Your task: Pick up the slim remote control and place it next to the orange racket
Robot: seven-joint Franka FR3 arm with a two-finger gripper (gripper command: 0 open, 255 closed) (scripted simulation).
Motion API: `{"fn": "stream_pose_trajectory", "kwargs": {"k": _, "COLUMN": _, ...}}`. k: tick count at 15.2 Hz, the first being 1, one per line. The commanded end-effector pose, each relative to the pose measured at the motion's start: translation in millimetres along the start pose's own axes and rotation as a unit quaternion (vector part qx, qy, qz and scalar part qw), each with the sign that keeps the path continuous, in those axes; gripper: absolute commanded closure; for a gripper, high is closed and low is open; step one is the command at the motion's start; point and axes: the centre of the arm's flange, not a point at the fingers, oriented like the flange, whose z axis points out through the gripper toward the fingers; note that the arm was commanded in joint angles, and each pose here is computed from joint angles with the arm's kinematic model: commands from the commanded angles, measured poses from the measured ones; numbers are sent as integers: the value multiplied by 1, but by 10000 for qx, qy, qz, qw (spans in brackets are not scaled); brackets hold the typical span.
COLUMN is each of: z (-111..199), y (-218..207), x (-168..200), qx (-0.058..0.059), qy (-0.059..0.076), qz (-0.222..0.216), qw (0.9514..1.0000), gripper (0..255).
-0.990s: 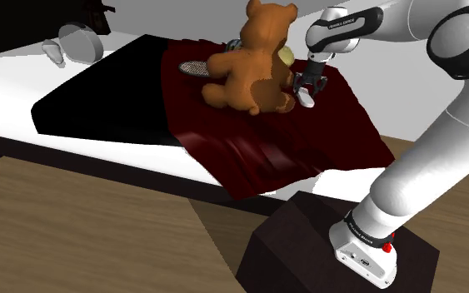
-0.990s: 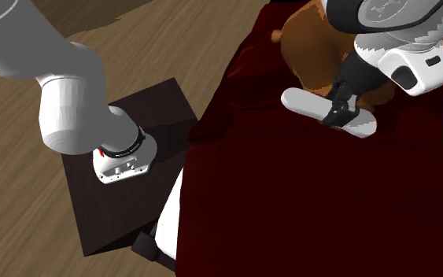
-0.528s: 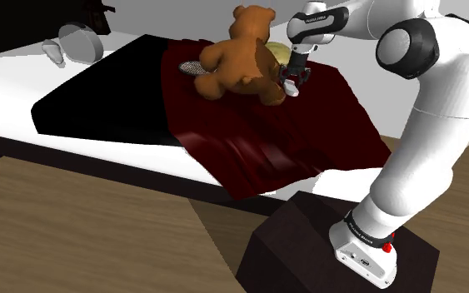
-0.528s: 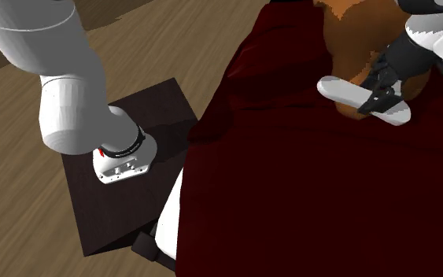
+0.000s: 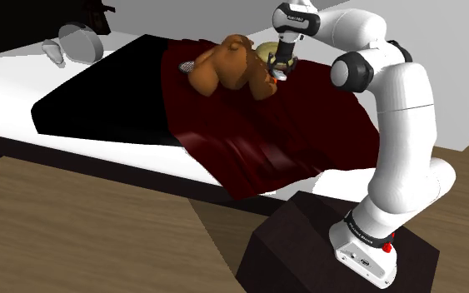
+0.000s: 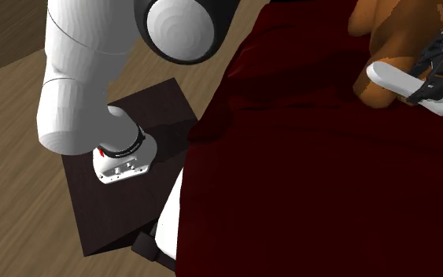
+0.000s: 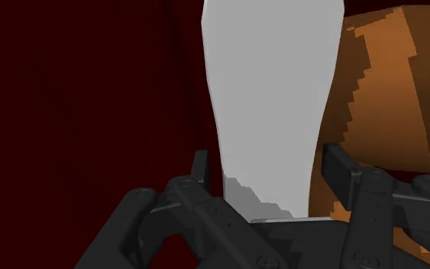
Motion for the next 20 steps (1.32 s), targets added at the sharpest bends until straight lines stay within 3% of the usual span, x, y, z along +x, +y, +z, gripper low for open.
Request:
{"fn": "stream_pose_trajectory", "kwargs": {"k": 1, "z": 23, "y": -16, "x": 3, "qx": -7, "qy": -159, "qz": -57, "qw": 9999, "gripper": 255}}
{"fn": "stream_pose_trajectory", "kwargs": {"k": 20, "z": 123, "y": -18, "x": -1, "qx": -7, "qy": -159, "qz": -57, "qw": 9999, "gripper": 255}}
